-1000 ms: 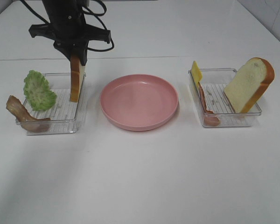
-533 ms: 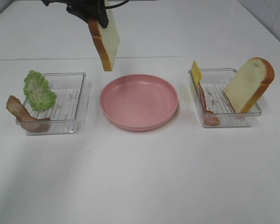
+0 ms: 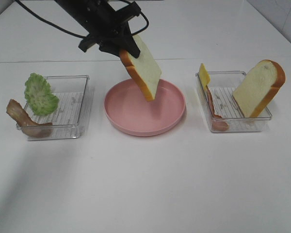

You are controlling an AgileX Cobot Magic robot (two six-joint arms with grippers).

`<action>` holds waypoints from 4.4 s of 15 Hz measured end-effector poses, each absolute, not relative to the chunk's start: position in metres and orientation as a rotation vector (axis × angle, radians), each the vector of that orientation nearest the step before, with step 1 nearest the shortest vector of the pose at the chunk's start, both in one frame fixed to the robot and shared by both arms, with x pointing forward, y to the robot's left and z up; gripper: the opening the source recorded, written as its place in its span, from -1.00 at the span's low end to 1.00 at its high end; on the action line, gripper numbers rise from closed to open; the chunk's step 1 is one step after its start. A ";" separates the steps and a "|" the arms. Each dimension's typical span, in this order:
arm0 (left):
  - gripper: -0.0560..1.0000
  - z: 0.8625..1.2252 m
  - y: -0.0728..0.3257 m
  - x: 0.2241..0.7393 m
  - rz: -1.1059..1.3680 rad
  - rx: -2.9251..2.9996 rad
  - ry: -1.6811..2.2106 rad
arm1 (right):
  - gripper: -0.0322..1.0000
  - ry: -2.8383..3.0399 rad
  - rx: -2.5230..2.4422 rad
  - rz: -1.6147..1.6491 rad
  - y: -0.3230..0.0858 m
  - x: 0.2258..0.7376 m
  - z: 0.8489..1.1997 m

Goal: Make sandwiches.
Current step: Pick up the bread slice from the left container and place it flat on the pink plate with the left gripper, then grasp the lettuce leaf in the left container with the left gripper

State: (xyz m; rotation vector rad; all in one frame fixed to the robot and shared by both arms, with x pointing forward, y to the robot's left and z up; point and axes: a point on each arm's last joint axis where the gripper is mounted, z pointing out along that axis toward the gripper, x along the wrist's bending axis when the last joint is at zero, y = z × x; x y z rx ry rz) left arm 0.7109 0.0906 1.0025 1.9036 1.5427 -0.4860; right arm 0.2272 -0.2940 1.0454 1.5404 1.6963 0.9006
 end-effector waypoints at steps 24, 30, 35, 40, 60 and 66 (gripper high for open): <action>0.38 0.919 0.078 0.721 -0.740 1.817 1.629 | 0.63 1.696 1.540 0.901 -0.294 0.227 1.045; 0.52 0.912 0.085 0.721 -0.607 1.939 1.693 | 0.63 1.696 1.540 0.901 -0.294 0.227 1.045; 0.56 0.937 0.076 0.727 -0.325 2.070 1.652 | 0.63 1.696 1.540 0.901 -0.294 0.227 1.046; 0.56 0.938 0.052 0.715 -0.231 2.157 1.640 | 0.63 1.696 1.540 0.901 -0.294 0.227 1.046; 0.55 1.056 0.159 0.719 0.285 2.047 1.771 | 0.63 1.696 1.540 0.901 -0.294 0.227 1.046; 0.55 1.036 0.225 0.712 0.227 1.997 2.007 | 0.63 1.696 1.540 0.901 -0.294 0.227 1.046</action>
